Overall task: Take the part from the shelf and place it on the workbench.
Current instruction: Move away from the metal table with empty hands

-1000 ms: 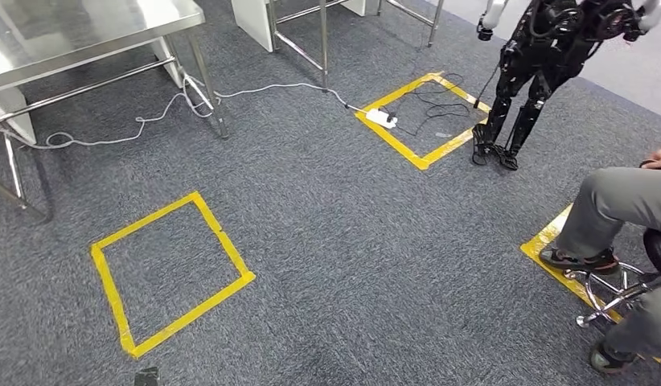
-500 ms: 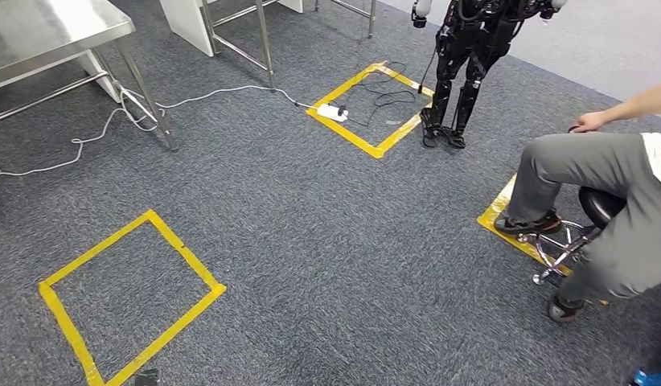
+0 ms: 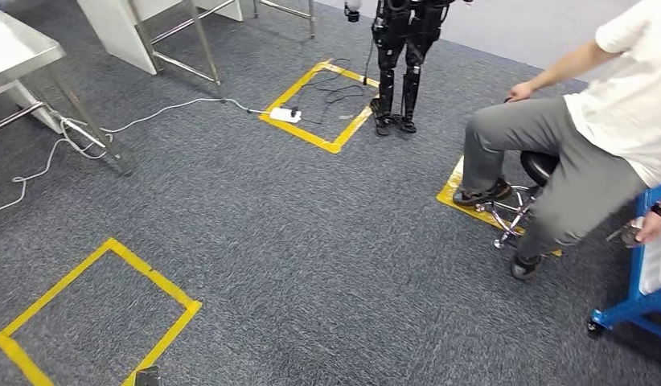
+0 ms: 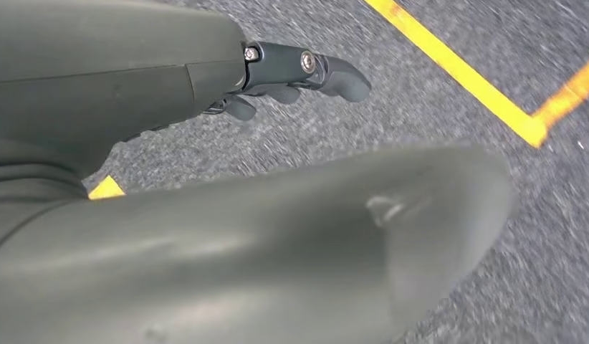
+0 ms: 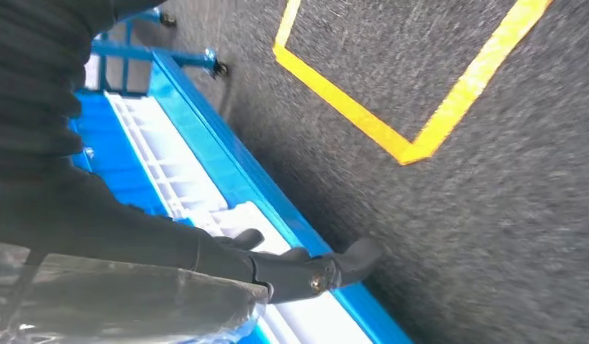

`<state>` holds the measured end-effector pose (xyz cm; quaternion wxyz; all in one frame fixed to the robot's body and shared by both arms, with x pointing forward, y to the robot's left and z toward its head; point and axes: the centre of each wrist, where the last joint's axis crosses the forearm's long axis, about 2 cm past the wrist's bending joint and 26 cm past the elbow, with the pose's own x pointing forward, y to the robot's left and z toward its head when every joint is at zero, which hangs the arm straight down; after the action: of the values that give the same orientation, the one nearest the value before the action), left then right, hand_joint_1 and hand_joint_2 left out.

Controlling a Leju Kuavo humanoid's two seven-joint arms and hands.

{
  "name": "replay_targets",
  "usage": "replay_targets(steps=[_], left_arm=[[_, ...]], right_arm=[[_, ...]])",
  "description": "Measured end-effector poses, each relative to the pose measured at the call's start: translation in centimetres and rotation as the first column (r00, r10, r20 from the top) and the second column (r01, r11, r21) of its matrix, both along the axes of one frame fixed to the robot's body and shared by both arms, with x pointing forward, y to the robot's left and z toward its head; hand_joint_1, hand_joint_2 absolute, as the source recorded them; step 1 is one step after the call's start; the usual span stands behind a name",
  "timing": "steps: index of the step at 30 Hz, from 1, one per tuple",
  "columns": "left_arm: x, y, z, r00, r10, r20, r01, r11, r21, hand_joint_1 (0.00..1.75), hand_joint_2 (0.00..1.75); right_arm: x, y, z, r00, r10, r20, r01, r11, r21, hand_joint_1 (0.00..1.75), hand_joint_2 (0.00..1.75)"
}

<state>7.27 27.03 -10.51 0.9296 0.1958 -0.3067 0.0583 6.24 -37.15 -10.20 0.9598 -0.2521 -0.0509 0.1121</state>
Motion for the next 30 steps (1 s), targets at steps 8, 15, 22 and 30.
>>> replay_targets(steps=[8, 15, 22, 30], left_arm=[[-0.24, 0.05, -0.04, 1.000, 0.000, -0.005, 0.000, 1.000, 0.000, 0.00, 0.00], [0.01, -0.10, -0.01, 1.000, -0.001, -0.011, 0.000, 1.000, -0.021, 0.00, 0.00], [-0.35, -0.45, -0.17, 0.971, -0.044, -0.234, -0.014, 0.971, -0.237, 0.00, 0.00], [-0.69, -0.82, -0.24, 0.940, -0.118, -0.321, 0.005, 0.943, -0.332, 0.00, 0.00]], right_arm=[[-0.14, 0.10, -0.04, 1.000, 0.000, -0.003, 0.000, 1.000, 0.003, 0.00, 1.75], [-0.30, 0.15, -0.07, 1.000, 0.001, -0.007, -0.001, 1.000, 0.005, 0.00, 1.75], [-0.09, 0.24, -0.06, 0.999, 0.032, -0.008, -0.031, 0.999, 0.020, 0.00, 1.75], [0.37, 0.21, 0.00, 0.999, 0.052, 0.000, -0.052, 0.998, 0.028, 0.00, 1.75]])
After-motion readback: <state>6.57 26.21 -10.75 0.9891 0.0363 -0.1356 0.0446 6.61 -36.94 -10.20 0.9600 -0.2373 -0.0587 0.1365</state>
